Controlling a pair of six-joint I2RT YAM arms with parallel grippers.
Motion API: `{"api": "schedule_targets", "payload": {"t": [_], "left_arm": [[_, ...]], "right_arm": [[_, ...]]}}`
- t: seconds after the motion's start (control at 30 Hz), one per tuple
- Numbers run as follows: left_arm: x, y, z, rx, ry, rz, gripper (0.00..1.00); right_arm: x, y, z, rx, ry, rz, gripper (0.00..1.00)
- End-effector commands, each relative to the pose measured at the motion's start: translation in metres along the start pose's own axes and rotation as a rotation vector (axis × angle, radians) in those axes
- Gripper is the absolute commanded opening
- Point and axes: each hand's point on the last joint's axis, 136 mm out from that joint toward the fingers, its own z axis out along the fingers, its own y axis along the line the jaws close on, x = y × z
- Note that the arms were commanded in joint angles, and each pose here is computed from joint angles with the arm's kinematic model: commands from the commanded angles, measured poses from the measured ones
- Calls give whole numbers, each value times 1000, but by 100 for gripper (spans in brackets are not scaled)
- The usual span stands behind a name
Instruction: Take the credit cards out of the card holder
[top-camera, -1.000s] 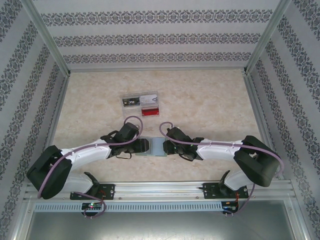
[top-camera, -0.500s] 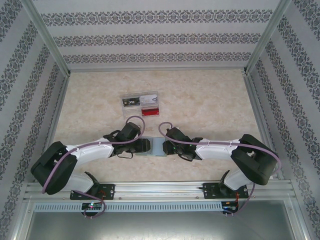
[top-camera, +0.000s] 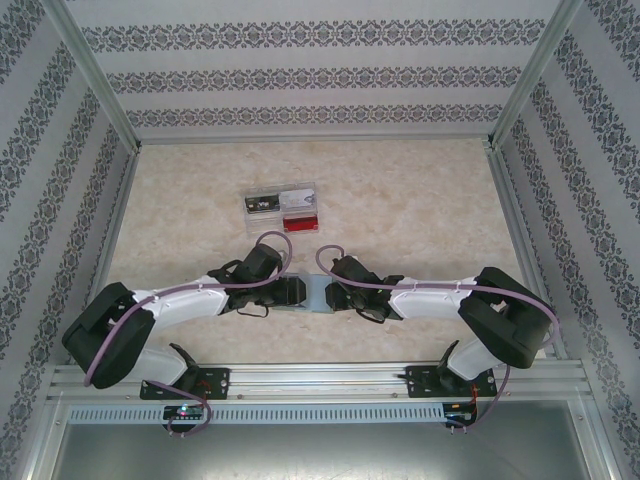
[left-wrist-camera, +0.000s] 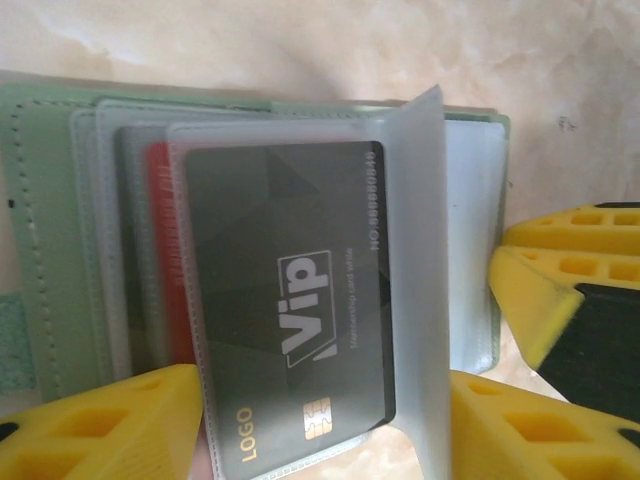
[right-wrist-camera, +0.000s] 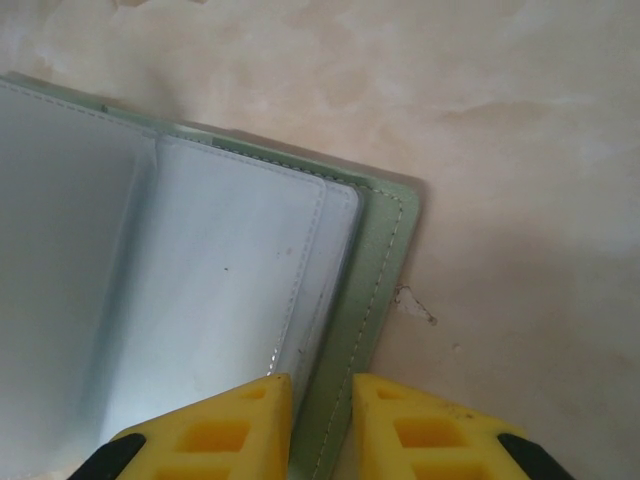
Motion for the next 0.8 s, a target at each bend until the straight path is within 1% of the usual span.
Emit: {"api": "schedule_targets", "payload": {"t": [0.0, 0.07, 0.13, 0.23, 0.27, 0.4, 0.5, 0.67, 0.77], "left_arm": [[-9, -22, -9, 66, -39, 51, 67], [-10, -24, -10, 69, -41, 55, 78], [-10, -26, -10, 76, -41, 61, 80], [-10, -31, -10, 87, -37, 71, 87], [-10, -34, -10, 94, -37, 77, 88], [-10, -42, -10, 116, -33, 94, 87], [-9, -51, -10, 149, -28, 106, 81], [-8, -66, -7, 200, -15, 129, 77], [-6, -76, -3, 235, -6, 134, 70]], "right_arm": [[5, 5, 2, -15, 17, 7, 24], [6, 5, 2, -12, 18, 6, 24], [6, 4, 2, -11, 16, 8, 25], [6, 4, 2, -10, 13, 8, 25], [5, 4, 1, -10, 12, 9, 25], [5, 3, 0, -9, 9, 10, 25], [5, 2, -1, -3, 4, 10, 25], [2, 1, -4, -2, -10, 15, 25], [1, -1, -7, 3, -27, 20, 26]]}}
